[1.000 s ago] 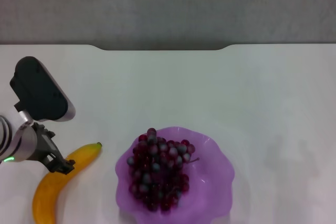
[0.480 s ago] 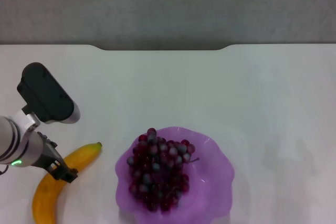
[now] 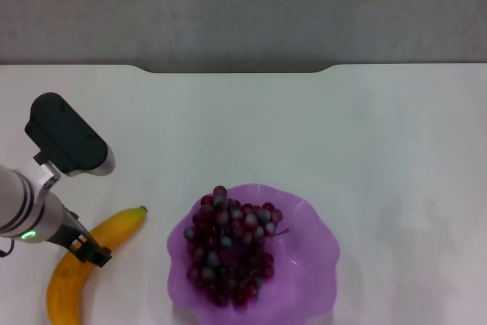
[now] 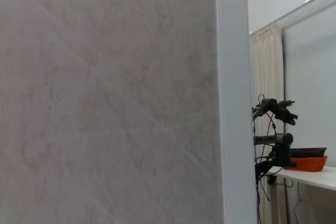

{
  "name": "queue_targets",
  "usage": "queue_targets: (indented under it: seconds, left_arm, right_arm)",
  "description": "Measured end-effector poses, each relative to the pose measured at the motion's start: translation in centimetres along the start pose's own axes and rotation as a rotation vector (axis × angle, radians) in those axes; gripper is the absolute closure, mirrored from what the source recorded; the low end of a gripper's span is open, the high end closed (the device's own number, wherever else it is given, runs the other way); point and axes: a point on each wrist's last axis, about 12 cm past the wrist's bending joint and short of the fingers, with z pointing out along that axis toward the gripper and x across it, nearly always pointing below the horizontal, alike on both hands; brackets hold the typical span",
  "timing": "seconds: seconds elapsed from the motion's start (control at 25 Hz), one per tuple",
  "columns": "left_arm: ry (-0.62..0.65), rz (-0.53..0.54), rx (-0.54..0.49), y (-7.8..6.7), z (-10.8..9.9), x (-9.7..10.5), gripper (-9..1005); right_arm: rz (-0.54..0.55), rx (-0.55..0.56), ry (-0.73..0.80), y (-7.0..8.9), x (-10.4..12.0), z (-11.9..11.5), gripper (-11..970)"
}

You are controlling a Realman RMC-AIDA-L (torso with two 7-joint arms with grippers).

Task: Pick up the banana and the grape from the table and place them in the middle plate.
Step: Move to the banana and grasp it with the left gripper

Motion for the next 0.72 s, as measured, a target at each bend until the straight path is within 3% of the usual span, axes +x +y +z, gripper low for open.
queue_targets:
  seconds: [0.72]
  left_arm:
    - [0.076, -0.056, -0.016, 1.2, 1.8, 0.3, 117]
  right_arm:
    - [-0.001, -0.015, 0.008, 0.3, 0.1, 0.2, 431]
